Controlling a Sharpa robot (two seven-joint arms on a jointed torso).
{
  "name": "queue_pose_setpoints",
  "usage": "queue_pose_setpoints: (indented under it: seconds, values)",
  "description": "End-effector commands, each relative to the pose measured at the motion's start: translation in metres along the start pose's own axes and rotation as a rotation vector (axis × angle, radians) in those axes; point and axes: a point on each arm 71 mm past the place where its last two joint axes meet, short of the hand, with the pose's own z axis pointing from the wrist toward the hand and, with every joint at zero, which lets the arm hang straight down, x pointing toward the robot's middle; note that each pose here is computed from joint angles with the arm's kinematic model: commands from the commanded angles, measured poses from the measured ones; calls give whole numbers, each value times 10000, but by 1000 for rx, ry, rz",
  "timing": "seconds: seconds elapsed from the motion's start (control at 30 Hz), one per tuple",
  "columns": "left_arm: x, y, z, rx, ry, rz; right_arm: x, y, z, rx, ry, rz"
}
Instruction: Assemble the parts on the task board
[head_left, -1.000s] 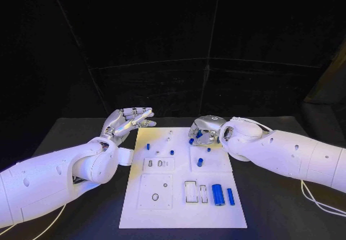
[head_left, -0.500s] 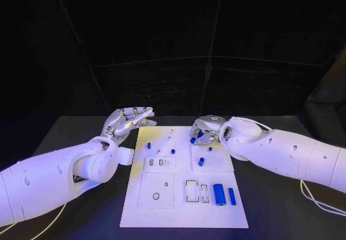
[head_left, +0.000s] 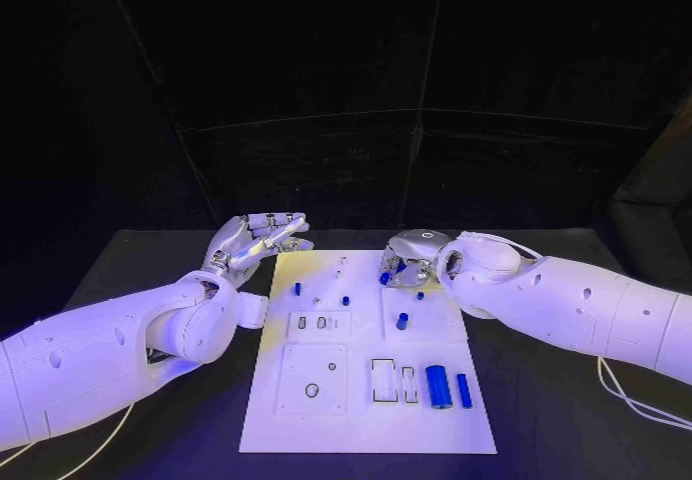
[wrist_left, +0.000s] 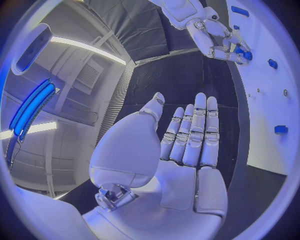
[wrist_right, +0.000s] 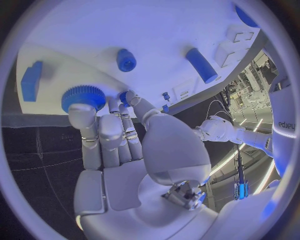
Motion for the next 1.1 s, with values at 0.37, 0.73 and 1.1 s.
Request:
queue_pose_setpoints:
  seconds: [0.37,0.73,1.1]
  values:
    - [7,-7,10,2,13,-1,2,20,25,-5,22,1]
    - [-2,-1,13,-3,12,-1,-57,33,11,-18,-56,81]
    - [-10,0,11,-7,13,-1,-112,68,2,-10,-126,146]
